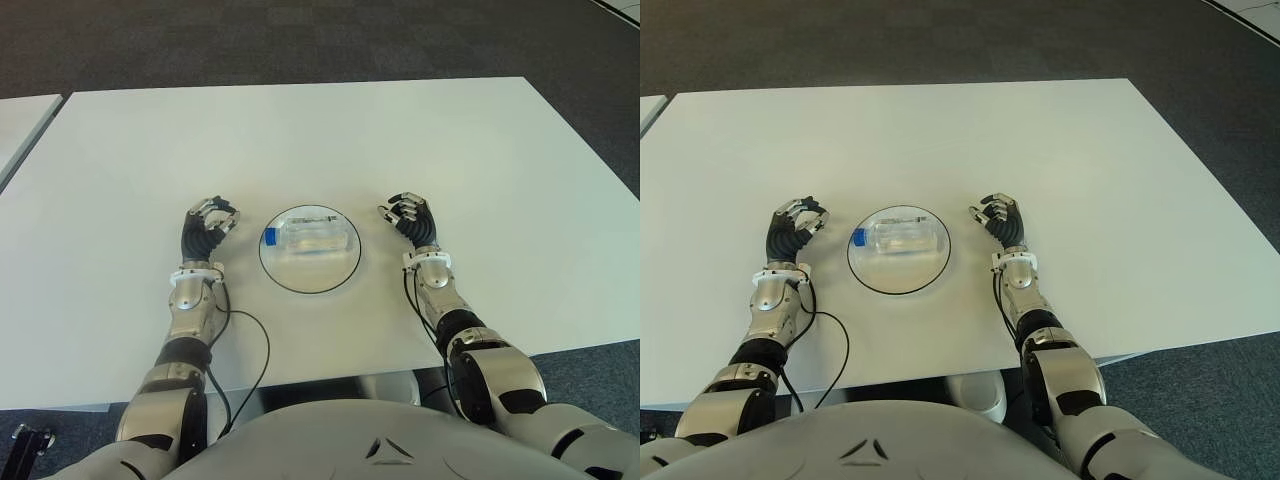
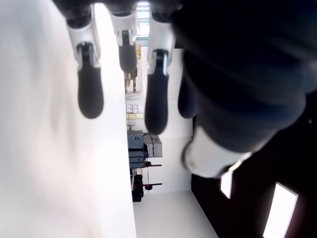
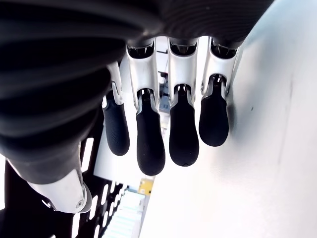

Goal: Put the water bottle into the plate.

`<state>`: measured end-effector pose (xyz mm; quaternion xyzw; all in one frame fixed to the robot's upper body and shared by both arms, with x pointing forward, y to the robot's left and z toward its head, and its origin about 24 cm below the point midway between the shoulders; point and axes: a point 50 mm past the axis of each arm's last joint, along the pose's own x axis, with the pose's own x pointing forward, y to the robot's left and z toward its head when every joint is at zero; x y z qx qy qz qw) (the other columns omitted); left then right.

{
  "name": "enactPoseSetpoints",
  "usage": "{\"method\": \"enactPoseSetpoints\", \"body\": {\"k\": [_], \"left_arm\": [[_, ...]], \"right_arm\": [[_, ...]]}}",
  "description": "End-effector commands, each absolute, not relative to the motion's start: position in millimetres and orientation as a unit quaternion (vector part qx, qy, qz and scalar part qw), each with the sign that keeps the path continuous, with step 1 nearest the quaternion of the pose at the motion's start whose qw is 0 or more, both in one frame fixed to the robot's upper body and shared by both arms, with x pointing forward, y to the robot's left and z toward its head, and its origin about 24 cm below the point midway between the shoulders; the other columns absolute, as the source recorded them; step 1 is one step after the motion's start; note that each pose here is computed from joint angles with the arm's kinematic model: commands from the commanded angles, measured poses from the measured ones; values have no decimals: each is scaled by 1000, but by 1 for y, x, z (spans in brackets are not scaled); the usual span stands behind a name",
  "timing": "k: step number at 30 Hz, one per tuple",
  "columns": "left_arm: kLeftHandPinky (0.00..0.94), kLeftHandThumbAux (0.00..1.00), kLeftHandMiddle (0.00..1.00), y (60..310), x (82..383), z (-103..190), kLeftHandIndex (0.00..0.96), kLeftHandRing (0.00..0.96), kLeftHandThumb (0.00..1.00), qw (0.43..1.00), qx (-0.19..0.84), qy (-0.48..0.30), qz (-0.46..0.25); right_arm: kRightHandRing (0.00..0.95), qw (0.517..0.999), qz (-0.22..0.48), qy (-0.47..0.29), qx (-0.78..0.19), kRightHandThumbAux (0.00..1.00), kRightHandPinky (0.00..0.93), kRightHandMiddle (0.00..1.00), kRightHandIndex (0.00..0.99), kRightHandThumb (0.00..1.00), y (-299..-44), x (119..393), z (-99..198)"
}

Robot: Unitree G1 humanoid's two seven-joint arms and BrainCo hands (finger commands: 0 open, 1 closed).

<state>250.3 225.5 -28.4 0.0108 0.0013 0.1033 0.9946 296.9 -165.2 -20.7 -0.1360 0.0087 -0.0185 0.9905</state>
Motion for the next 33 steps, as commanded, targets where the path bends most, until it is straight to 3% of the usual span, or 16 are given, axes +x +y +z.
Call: {"method": "enactPoseSetpoints", "body": {"k": [1,11,33], "left_arm": [[545,723,549,217,250,-40,432,538,683,995,-11,41,87],[587,711,615,208,249,-48,434,596,708,994,-46,71,72],[592,711,632,202,242,-53,435,610,710,990,-52,83,97]], "right_arm": [[651,989,-21,48,-135,728,638,644,433,710,-166,286,-36],[652,989,-23,46,-138,728,640,646,433,710,-165,285,-36],[653,989,-17,47,-137,728,642,648,433,710,-165,285,-37]]}}
